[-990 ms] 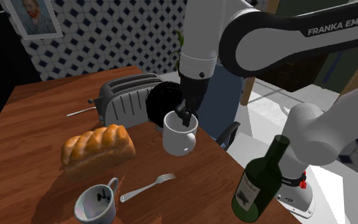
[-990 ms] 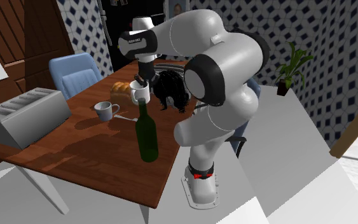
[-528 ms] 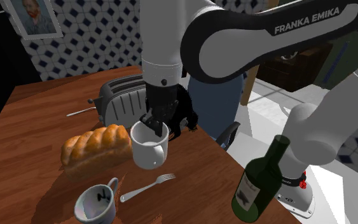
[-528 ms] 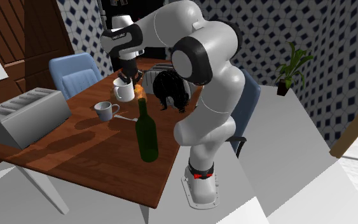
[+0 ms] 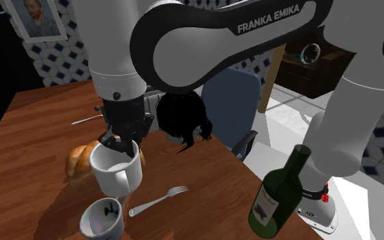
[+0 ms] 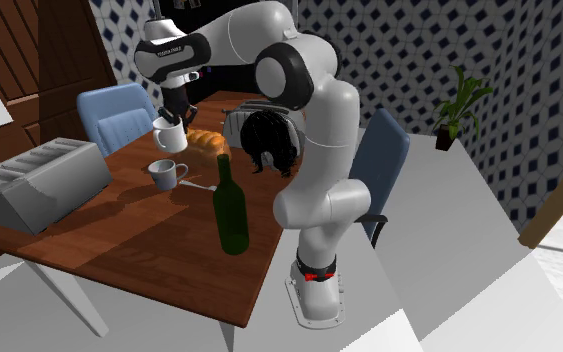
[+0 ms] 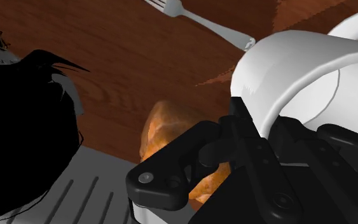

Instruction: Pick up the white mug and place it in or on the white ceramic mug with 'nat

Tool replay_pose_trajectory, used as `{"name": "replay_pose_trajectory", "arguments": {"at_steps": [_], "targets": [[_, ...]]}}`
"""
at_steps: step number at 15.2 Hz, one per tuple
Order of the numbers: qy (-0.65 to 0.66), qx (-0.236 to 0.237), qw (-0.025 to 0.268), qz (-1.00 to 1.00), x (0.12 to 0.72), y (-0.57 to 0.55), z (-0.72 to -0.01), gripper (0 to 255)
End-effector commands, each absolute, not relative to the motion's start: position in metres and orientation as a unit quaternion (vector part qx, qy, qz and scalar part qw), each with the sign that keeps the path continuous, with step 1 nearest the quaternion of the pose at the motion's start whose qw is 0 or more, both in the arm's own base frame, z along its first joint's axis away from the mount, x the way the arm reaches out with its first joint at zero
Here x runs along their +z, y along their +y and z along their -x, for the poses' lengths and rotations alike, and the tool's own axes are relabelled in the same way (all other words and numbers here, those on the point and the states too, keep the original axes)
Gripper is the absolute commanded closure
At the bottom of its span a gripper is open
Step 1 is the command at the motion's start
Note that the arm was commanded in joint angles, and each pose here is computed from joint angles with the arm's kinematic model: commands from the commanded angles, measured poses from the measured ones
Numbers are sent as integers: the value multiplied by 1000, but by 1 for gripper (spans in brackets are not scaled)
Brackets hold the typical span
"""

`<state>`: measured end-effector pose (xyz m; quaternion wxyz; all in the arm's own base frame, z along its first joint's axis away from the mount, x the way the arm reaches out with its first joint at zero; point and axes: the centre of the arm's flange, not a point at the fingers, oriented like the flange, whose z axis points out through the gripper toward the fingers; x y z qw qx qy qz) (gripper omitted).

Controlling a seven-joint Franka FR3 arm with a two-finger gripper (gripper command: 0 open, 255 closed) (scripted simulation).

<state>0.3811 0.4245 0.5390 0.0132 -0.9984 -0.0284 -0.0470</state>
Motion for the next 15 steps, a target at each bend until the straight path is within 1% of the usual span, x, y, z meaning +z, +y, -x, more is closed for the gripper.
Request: {"name": "replay_pose_trajectory", "arguments": {"at_steps": [1, 4, 15], "targets": [[-27, -48, 14, 998, 539, 450, -393, 255], [-27, -48, 14, 998, 542, 486, -409, 255], [-27, -48, 14, 998, 484, 486, -409, 255]]}}
